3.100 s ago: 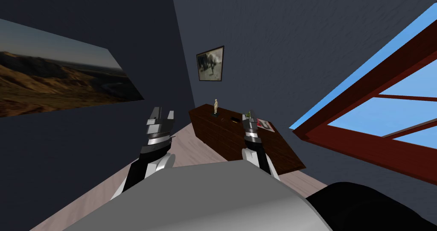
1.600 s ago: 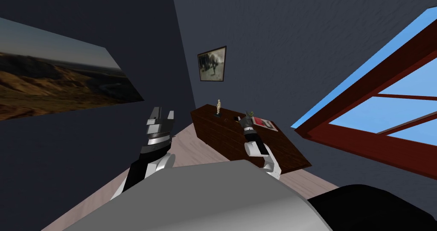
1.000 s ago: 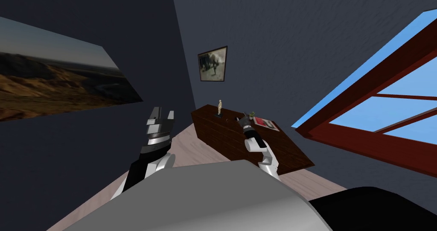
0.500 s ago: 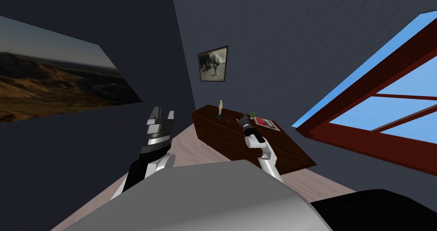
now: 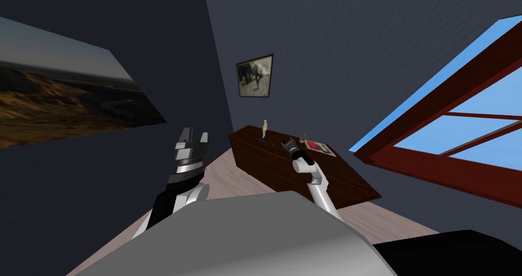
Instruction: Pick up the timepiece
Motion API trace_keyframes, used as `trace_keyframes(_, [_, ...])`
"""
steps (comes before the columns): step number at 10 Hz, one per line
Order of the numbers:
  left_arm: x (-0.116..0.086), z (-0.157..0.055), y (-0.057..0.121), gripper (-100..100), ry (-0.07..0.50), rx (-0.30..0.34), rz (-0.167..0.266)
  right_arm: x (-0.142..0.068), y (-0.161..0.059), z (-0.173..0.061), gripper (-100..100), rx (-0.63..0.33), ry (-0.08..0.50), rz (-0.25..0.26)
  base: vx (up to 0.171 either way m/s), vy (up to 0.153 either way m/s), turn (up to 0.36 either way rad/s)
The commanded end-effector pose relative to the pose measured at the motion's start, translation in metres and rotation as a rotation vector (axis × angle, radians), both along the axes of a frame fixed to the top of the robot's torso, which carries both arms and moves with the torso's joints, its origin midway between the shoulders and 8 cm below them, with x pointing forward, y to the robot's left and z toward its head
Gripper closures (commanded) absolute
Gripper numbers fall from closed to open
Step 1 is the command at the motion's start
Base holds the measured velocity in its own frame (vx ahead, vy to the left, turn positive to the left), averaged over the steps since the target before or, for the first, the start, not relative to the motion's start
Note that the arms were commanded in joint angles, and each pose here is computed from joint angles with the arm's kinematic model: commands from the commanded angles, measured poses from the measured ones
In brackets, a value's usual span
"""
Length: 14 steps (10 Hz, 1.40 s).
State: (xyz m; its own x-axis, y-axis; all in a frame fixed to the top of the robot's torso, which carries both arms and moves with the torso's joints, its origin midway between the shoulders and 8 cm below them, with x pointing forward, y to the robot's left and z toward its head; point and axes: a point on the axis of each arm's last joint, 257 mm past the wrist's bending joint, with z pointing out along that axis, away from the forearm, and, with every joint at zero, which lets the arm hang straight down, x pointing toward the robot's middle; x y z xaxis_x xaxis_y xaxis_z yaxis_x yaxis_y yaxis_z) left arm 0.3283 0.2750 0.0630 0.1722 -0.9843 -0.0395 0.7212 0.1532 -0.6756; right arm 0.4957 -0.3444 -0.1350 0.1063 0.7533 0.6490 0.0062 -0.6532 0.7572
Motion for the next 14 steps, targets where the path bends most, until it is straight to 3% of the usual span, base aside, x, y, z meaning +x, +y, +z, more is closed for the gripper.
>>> trace_keyframes(1, [0.000,0.000,0.000,0,0.000,0.000,0.000,0.003,-0.001,-0.006,-100,0.022,0.027,-0.003,0.013,0.021,0.002])
trace_keyframes(4, [0.000,0.000,0.000,0,0.000,0.000,0.000,0.019,-0.010,-0.022,-100,0.138,0.103,-0.013,0.032,0.050,-0.045])
trace_keyframes(6, [0.000,0.000,0.000,0,0.000,0.000,0.000,0.016,-0.010,-0.033,-100,0.158,0.144,-0.021,0.031,0.042,-0.013])
trace_keyframes(14, [0.000,0.000,0.000,0,0.000,0.000,0.000,0.037,-0.027,-0.072,-100,0.406,0.343,-0.088,0.039,0.045,-0.043])
